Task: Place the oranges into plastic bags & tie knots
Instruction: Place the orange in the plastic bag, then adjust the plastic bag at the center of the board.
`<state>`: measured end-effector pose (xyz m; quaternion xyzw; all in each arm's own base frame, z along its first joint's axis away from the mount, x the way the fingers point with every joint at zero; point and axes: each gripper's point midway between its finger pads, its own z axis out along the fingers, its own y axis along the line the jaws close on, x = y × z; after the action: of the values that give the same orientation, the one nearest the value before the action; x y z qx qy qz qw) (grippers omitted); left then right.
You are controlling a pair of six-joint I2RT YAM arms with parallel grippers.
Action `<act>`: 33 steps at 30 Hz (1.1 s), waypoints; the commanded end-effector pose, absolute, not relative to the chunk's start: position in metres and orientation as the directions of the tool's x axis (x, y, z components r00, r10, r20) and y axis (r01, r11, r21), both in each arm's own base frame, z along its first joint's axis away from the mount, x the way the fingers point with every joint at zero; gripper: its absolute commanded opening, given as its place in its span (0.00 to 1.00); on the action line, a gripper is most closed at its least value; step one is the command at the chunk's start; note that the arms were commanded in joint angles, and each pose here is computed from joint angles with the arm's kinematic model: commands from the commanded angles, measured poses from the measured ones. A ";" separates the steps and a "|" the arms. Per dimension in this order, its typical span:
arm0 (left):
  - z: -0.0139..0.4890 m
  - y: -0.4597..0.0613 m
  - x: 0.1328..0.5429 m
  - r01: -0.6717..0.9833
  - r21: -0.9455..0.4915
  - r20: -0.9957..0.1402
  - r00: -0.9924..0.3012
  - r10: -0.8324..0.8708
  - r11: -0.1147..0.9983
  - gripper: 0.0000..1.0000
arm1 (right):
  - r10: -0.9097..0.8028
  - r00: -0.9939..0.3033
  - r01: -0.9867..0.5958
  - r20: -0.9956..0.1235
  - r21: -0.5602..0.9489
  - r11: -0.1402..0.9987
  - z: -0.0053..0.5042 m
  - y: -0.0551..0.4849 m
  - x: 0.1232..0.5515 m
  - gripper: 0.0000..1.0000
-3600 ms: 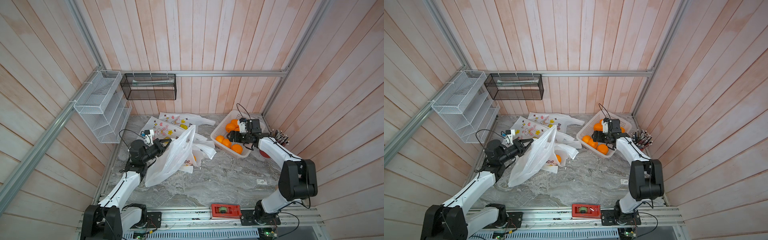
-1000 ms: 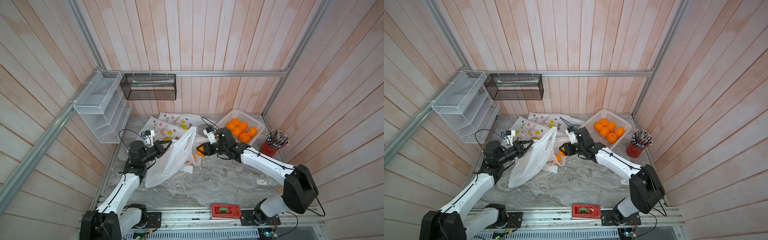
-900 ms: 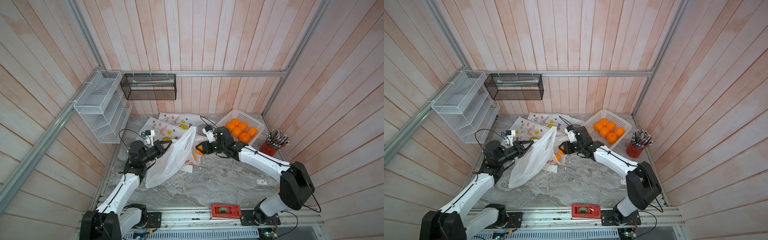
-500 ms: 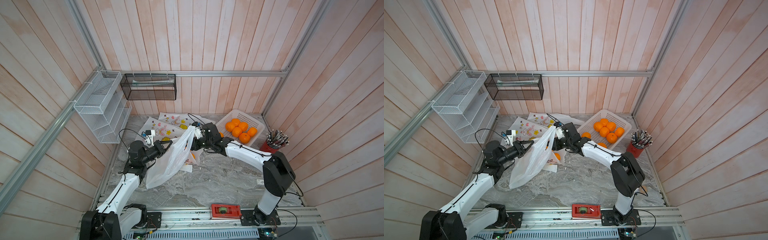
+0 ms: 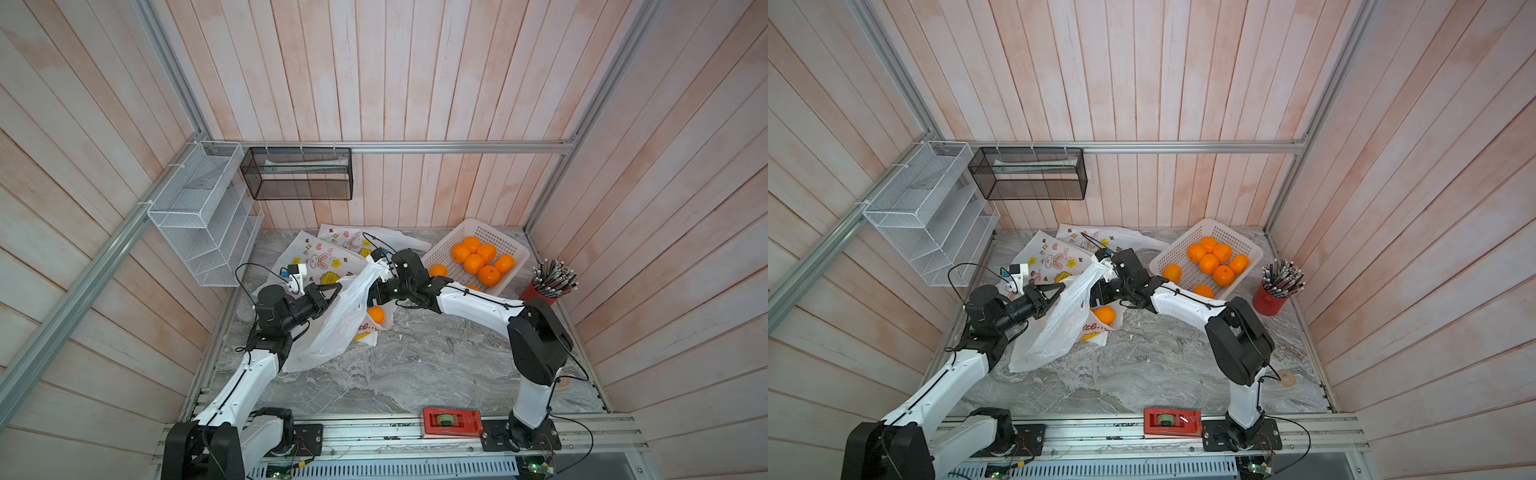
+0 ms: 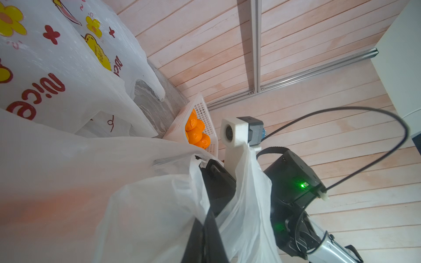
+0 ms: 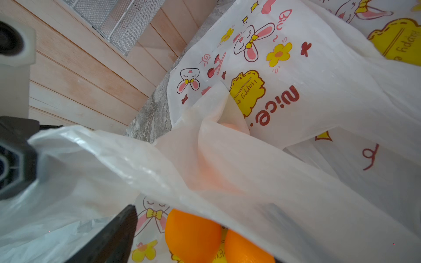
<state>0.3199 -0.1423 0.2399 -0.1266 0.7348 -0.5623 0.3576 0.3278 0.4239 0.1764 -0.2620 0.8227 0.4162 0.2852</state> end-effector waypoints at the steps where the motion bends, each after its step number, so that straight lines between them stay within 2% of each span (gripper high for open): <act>1: 0.241 -0.140 0.321 0.232 -0.911 -0.400 -0.698 -0.594 0.340 0.00 | -0.170 -0.677 -0.670 -0.716 0.506 0.543 0.192 0.411 0.329 0.89; 3: 0.240 -0.140 0.321 0.228 -0.912 -0.397 -0.699 -0.595 0.340 0.00 | -0.167 -0.679 -0.662 -0.715 0.498 0.560 0.190 0.405 0.327 0.87; 9: 0.236 -0.140 0.322 0.221 -0.913 -0.393 -0.701 -0.595 0.343 0.00 | -0.168 -0.695 -0.635 -0.699 0.488 0.599 0.178 0.391 0.320 0.67; 18: 0.235 -0.139 0.324 0.214 -0.914 -0.389 -0.700 -0.599 0.343 0.00 | -0.184 -0.718 -0.616 -0.672 0.488 0.618 0.159 0.372 0.299 0.46; 27: 0.232 -0.140 0.326 0.212 -0.913 -0.389 -0.703 -0.595 0.347 0.00 | -0.206 -0.699 -0.667 -0.685 0.520 0.533 0.185 0.364 0.257 0.46; 33: 0.233 -0.140 0.327 0.219 -0.910 -0.399 -0.701 -0.591 0.353 0.00 | -0.148 -0.653 -0.717 -0.743 0.543 0.437 0.241 0.345 0.226 0.56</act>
<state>0.3240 -0.1425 0.2315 -0.1325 0.7396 -0.5597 0.3495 0.2416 0.3496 0.2153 -0.2654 0.8080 0.4268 0.3073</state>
